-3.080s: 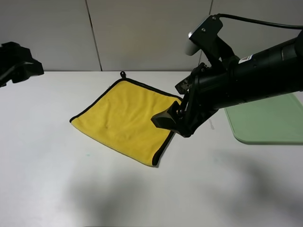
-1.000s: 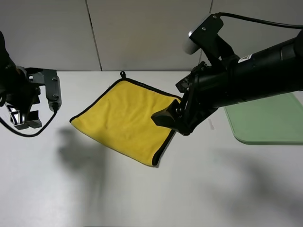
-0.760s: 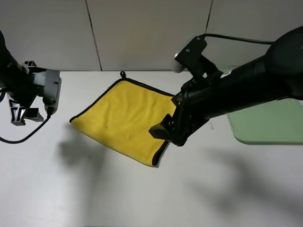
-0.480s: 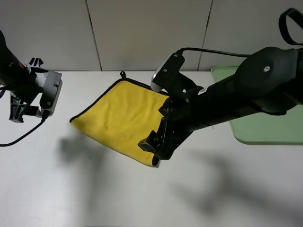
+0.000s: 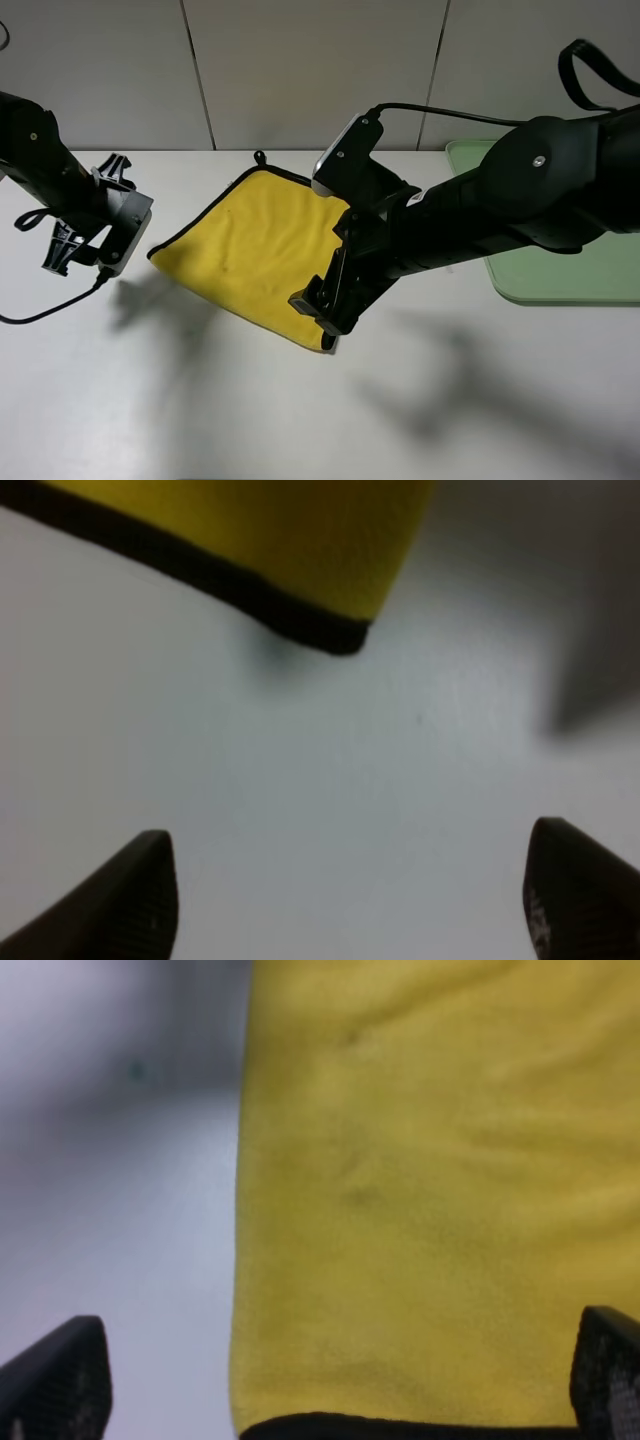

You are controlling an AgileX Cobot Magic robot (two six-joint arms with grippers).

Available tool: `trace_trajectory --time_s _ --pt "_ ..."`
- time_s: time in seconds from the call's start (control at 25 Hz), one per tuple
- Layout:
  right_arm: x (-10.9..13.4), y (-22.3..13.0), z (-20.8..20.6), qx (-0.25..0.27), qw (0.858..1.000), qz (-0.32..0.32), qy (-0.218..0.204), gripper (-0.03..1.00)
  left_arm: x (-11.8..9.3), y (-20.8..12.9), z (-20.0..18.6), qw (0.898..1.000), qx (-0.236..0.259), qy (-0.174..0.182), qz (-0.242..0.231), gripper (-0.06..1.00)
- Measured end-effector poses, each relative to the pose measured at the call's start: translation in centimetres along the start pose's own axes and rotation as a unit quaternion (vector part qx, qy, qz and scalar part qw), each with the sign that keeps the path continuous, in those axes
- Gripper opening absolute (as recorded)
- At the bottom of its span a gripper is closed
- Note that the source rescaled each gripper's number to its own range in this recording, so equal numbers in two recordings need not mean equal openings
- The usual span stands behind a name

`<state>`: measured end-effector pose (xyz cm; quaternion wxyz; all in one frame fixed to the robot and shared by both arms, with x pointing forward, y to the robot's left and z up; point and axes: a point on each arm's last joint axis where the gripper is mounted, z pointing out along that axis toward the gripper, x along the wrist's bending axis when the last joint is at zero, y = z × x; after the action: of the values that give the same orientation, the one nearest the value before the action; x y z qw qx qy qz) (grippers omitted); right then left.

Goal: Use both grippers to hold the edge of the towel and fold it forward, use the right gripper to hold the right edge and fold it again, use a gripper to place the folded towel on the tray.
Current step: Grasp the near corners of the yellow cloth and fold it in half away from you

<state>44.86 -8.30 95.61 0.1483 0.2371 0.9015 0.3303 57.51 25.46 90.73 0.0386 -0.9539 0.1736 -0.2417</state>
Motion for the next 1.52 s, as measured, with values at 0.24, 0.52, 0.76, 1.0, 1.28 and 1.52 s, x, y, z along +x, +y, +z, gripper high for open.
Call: trace_trajectory --time_s 0.24,0.52,0.76,1.0,1.28,1.52 --pt "-0.1 -0.2 0.5 0.005 1.000 0.001 -0.007 1.00 0.3 2.4 1.4 0.999 -0.021 0.014 0.047 0.70" --pt "-0.1 -0.3 0.7 0.008 1.000 0.001 -0.007 1.00 0.1 3.7 2.6 0.998 -0.035 0.017 0.043 0.70" --pt "-0.1 -0.4 0.8 0.009 1.000 0.004 -0.007 1.00 0.3 3.8 2.8 0.998 -0.037 0.031 0.041 0.70" --pt "-0.1 -0.4 0.8 0.009 1.000 0.004 -0.007 1.00 0.3 3.8 2.8 0.998 -0.037 0.029 0.043 0.70" --pt "-0.1 -0.4 0.8 0.009 1.000 0.004 -0.007 1.00 0.2 3.8 2.9 0.998 -0.037 0.024 0.049 0.70" --pt "-0.1 -0.4 0.8 0.009 1.000 0.005 -0.007 1.00 0.3 4.0 3.7 0.993 -0.038 0.030 0.104 0.69"
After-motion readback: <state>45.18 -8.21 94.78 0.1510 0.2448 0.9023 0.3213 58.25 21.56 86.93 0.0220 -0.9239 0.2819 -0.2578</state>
